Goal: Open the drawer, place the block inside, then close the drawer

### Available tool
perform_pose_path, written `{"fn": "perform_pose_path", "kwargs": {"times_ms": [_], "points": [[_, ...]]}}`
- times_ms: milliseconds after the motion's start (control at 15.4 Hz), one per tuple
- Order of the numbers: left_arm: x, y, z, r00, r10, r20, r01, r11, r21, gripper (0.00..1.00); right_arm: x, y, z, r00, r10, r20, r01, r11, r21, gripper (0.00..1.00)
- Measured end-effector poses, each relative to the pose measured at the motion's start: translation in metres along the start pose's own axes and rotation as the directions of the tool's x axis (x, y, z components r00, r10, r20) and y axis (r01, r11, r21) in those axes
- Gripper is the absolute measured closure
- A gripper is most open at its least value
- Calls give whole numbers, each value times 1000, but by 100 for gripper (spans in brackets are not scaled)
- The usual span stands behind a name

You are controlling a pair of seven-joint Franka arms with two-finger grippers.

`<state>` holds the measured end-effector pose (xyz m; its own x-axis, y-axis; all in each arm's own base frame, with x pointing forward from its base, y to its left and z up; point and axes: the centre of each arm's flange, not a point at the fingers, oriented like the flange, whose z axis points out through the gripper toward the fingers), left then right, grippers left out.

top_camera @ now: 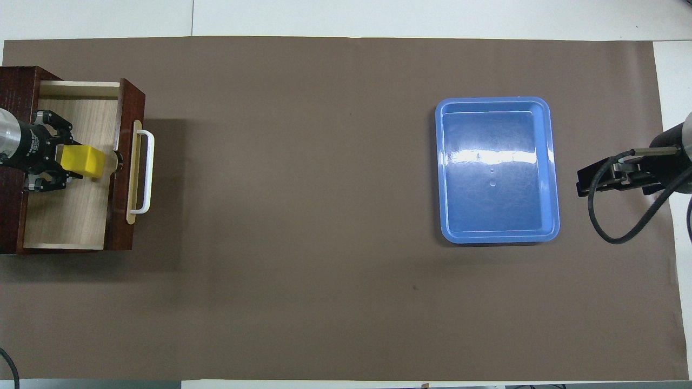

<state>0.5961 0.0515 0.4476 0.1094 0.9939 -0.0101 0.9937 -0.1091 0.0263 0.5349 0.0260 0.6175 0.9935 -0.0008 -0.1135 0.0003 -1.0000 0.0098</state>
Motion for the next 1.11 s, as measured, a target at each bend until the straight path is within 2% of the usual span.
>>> {"fn": "perform_pose_path", "kwargs": {"times_ms": [130, 391, 456, 716, 912, 1107], "points": [[-1, -8, 8, 1000, -1, -1, 1, 1000, -3, 44, 5, -2, 5, 1000, -4, -25, 4, 1000, 1, 0], [-3, -13, 8, 1000, -1, -2, 1, 1000, -10, 44, 6, -3, 18, 1000, -5, -27, 5, 1000, 1, 0], [-3, -13, 7, 1000, -1, -2, 1, 1000, -12, 38, 5, -3, 19, 1000, -4, -29, 4, 1000, 1, 0], [-2, -8, -14, 1000, -2, -10, 1, 999, -52, 0, 4, 0, 16, 999, 0, -43, 0, 1000, 2, 0], [-13, 2, -51, 1000, -13, -9, 12, 996, -84, 0, 4, 4, 17, 999, 9, -41, -9, 1000, 3, 0], [-74, 12, -64, 1000, 1, 2, -1, 996, -94, 0, 4, 11, 18, 999, 23, -37, -22, 1000, 5, 0]]}}
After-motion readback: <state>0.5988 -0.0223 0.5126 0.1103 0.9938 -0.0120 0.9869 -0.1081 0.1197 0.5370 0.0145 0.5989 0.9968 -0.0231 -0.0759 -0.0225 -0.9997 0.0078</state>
